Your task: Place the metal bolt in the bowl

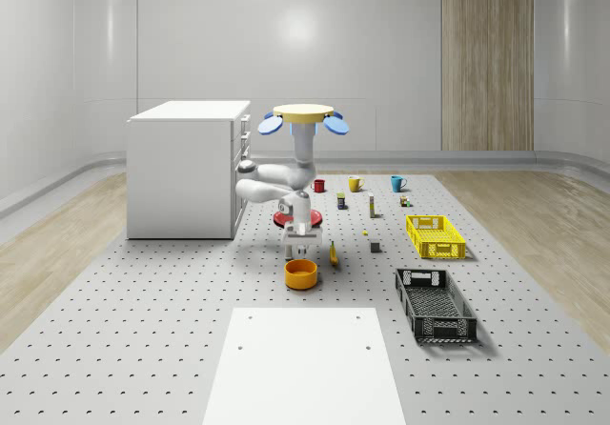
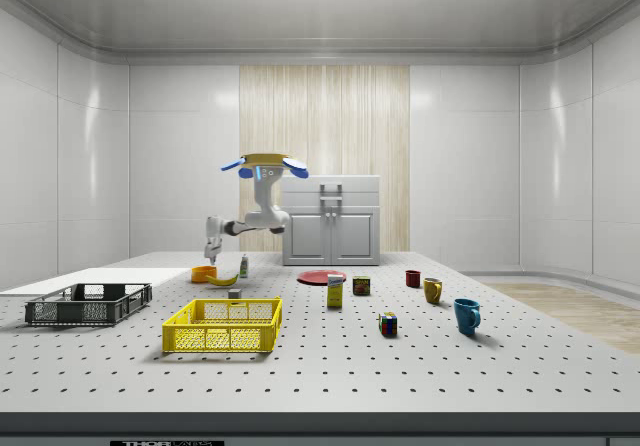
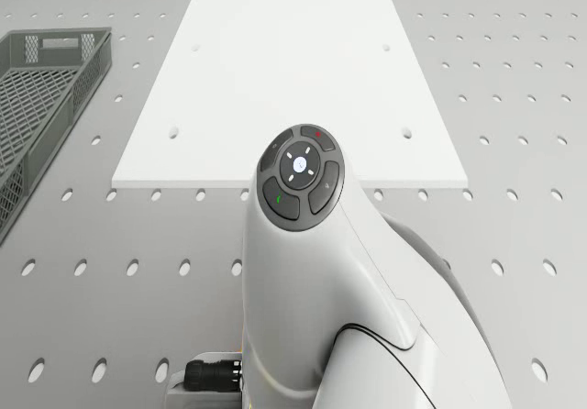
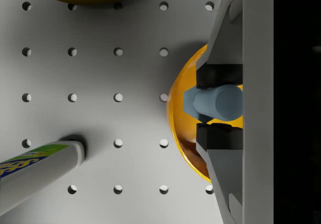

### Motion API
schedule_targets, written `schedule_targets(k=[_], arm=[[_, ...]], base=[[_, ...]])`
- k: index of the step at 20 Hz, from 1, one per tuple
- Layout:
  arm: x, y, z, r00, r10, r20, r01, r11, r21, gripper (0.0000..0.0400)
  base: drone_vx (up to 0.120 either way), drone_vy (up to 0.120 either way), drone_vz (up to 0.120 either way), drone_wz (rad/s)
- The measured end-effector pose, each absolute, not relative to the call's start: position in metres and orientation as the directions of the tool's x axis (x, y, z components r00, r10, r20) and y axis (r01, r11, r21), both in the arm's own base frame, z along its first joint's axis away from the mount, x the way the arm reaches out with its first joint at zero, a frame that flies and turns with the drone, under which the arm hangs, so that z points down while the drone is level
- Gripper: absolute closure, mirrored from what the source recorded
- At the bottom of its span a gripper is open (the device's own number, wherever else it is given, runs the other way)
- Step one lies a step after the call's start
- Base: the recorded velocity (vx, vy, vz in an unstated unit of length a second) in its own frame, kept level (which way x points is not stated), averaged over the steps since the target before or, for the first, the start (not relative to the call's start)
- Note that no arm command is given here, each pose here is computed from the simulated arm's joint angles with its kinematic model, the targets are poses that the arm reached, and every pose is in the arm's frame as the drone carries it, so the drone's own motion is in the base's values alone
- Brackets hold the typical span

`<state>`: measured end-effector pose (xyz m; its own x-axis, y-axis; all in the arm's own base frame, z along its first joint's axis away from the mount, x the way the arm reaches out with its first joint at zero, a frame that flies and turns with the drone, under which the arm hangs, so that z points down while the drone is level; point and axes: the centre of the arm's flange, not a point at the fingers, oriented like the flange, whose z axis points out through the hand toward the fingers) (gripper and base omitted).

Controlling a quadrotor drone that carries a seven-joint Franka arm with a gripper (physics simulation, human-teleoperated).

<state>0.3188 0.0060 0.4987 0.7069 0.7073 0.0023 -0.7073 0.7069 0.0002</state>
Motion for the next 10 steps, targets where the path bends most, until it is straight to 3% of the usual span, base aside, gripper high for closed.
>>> schedule_targets(k=[1,7,10], arm=[[0.3188,0.0060,0.4987,0.707,0.707,0.002,-0.707,0.707,0.000,0.0300],[0.3188,0.0060,0.4987,0.707,0.707,0.002,-0.707,0.707,0.000,0.0300],[0.3188,0.0060,0.4988,0.707,0.707,0.002,-0.707,0.707,0.000,0.0300]], base=[[0.120,-0.120,0.000,0.000],[0.120,0.000,0.000,0.000],[0.027,0.000,0.000,0.000]])
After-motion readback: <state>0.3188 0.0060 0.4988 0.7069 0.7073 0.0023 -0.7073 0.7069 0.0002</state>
